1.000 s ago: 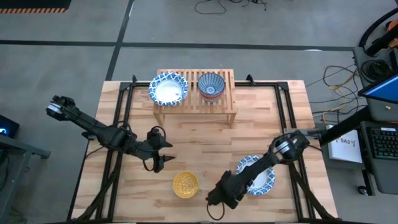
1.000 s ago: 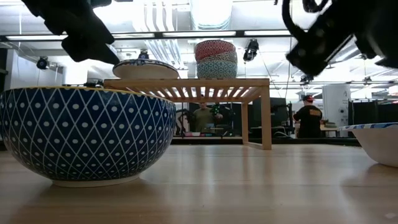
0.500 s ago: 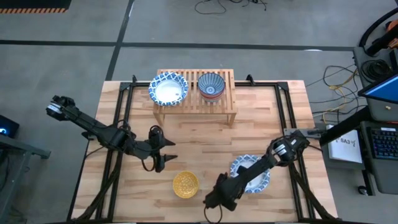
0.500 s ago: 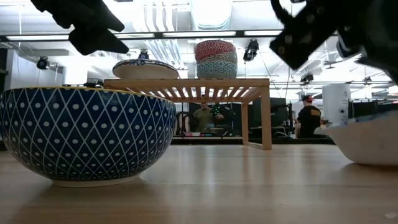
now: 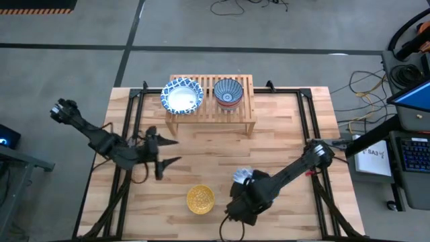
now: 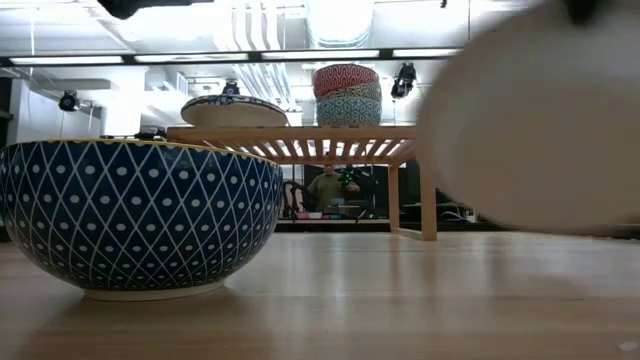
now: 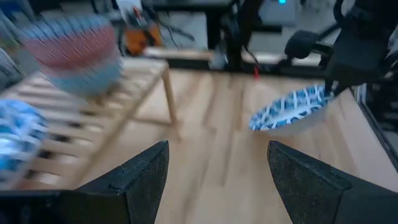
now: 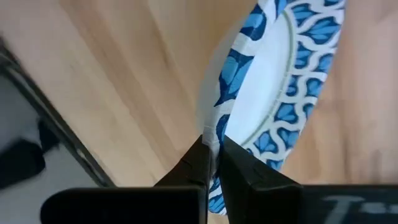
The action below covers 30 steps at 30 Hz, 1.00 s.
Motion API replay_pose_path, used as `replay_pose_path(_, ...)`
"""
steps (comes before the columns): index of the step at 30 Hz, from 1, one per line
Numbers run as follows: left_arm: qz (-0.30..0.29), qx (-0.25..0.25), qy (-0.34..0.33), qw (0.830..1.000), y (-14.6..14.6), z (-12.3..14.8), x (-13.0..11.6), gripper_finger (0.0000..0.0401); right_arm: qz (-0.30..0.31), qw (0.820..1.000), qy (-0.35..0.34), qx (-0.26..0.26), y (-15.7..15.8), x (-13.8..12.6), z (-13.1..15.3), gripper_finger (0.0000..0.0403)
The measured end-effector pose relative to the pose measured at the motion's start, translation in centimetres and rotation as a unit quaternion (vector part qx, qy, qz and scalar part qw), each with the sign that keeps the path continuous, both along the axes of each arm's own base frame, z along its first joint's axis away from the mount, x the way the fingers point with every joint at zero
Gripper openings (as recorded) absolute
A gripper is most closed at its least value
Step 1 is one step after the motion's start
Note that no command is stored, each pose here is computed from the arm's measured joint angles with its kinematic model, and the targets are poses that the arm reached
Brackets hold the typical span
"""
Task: Place and stack bowls onto a shelf
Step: Stack the white patterned bowl on top of the white patterned bowl on the shelf
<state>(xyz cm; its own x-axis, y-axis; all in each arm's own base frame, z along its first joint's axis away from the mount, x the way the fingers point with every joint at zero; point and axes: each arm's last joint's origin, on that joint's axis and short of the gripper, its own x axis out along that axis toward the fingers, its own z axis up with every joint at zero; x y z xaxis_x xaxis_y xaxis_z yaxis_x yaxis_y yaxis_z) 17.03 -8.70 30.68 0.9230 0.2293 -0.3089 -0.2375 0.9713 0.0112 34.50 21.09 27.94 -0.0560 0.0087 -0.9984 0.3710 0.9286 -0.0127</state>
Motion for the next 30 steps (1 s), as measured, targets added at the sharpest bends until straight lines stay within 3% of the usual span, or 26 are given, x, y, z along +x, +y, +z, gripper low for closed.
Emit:
replay_pose_path(5,0.021,0.024,-0.035,0.999,-0.3,0.1,-2.4,0.0256,0.041,0.987,-0.141,-0.057,-0.8,0.0,5.2,0.0012)
replay_pose_path(12,0.046,0.043,-0.073,0.995,-0.6,0.8,-4.6,0.0256,0.11,0.943,-0.289,-0.12,-3.3,1.1,10.0,0.0012)
replay_pose_path(15,0.052,0.059,-0.079,0.994,-0.5,1.0,-5.2,0.0256,0.152,0.918,-0.333,-0.152,-4.6,2.0,11.1,0.0012)
replay_pose_path(21,0.065,0.066,-0.084,0.992,-0.2,1.1,-5.9,0.0256,0.252,0.851,-0.398,-0.232,-7.8,5.0,12.9,0.0012)
replay_pose_path(30,0.06,0.081,-0.069,0.993,-0.1,0.6,-6.2,0.0256,0.38,0.758,-0.374,-0.376,-14.3,8.0,14.4,0.0012)
